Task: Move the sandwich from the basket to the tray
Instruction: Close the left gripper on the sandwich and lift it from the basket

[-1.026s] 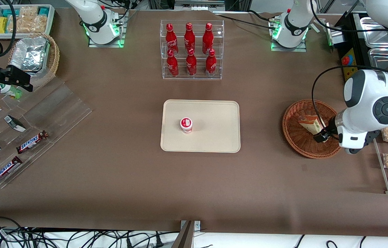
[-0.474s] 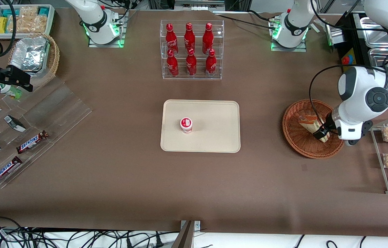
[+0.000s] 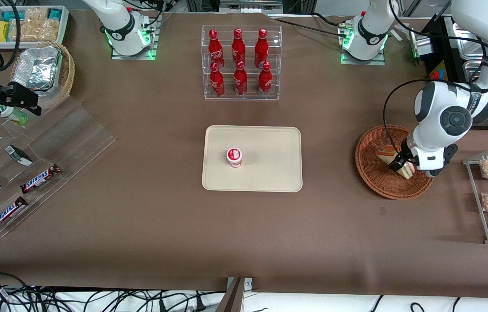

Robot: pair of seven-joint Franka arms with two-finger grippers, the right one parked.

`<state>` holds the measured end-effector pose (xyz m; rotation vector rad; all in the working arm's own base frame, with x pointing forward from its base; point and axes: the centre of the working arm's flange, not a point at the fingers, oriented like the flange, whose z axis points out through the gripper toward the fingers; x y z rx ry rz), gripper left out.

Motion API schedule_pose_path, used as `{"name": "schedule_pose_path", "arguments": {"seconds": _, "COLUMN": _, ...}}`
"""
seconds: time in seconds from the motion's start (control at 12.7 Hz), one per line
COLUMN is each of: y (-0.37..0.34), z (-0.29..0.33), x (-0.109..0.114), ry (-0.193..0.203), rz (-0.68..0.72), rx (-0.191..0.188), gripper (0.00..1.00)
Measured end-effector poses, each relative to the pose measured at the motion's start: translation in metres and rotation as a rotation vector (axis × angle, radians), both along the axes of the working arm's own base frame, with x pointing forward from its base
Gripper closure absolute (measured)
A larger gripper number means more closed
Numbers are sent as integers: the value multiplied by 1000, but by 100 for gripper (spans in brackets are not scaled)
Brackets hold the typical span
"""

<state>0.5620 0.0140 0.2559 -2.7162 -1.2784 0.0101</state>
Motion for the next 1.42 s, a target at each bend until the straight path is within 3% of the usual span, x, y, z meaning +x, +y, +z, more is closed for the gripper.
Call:
{"name": "schedule_pose_path", "arguments": {"seconds": 0.32, "y": -2, "z": -5, "x": -4, "ry": -1, "rz": 34, "rx": 2, "gripper": 0}}
{"name": "schedule_pose_path", "arguments": {"seconds": 0.47, "y": -3, "z": -5, "x": -4, "ry": -1, "rz": 43, "rx": 3, "gripper": 6}}
{"name": "schedule_pose_path", "arguments": {"seconds": 0.79, "y": -4, "z": -6, "x": -5, "ry": 1, "rz": 46, "rx": 3, "gripper": 55}}
{"name": "schedule_pose_path", "arguments": {"seconds": 0.95, "y": -5, "z": -6, "x": -5, "ry": 1, "rz": 44, "rx": 2, "gripper": 66}}
{"name": "schedule_pose_path", "arguments": {"seconds": 1.18, "y": -12, "z": 1, "x": -3, "ry": 11, "rz": 29, "rx": 5, "gripper": 68}}
{"name": "schedule_pose_path", "arguments": {"seconds": 1.42, "y": -40, "z": 44, "x": 14, "ry": 82, "rz": -91, "rx": 23, "gripper": 68}}
